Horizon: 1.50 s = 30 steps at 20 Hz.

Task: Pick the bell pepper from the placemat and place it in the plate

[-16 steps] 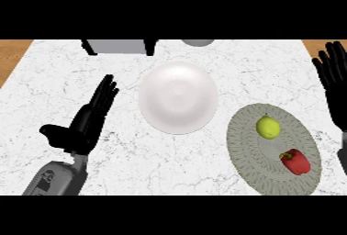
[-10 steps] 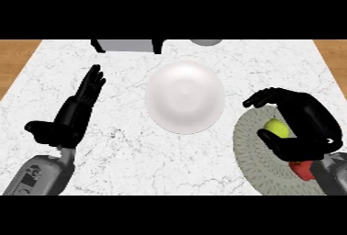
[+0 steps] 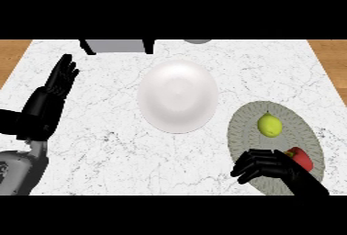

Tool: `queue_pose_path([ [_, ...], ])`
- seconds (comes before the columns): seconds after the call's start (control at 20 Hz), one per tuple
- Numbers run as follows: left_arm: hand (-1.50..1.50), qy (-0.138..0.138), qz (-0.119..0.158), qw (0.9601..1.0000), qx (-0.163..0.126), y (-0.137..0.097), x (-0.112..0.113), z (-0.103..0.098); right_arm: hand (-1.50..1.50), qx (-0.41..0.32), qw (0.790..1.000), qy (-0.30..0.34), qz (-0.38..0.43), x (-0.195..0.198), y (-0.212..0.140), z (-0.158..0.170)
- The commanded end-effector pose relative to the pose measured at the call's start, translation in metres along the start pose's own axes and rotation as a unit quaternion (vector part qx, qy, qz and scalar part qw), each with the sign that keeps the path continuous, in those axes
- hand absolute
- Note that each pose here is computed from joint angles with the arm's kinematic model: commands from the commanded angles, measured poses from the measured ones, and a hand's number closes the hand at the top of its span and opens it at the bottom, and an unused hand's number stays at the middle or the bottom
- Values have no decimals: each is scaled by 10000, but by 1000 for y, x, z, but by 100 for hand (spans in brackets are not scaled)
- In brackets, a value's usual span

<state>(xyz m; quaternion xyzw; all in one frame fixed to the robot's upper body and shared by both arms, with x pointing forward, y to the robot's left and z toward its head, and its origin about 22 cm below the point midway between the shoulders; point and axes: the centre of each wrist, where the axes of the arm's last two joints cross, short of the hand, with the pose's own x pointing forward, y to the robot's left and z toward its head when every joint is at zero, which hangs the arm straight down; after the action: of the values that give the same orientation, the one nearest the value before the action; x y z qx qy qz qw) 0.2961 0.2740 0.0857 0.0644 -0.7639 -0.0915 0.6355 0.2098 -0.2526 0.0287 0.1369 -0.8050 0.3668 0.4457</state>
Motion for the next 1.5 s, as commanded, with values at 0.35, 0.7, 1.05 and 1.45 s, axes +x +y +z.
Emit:
queue_pose_path([
  [0.35,0,-17,-44,10000,-48,11,17,5,-150,-524,9930,-1025,252,4,-33,89],
  [0.7,0,19,-45,10000,31,26,17,3,-150,271,9701,614,2331,56,-115,83],
  [1.05,0,-27,-93,10000,-24,17,17,3,-150,1669,8978,2207,3427,83,-126,80],
  [1.45,0,16,-9,10000,-72,26,14,-6,-150,2000,8651,2758,3682,74,-80,63],
])
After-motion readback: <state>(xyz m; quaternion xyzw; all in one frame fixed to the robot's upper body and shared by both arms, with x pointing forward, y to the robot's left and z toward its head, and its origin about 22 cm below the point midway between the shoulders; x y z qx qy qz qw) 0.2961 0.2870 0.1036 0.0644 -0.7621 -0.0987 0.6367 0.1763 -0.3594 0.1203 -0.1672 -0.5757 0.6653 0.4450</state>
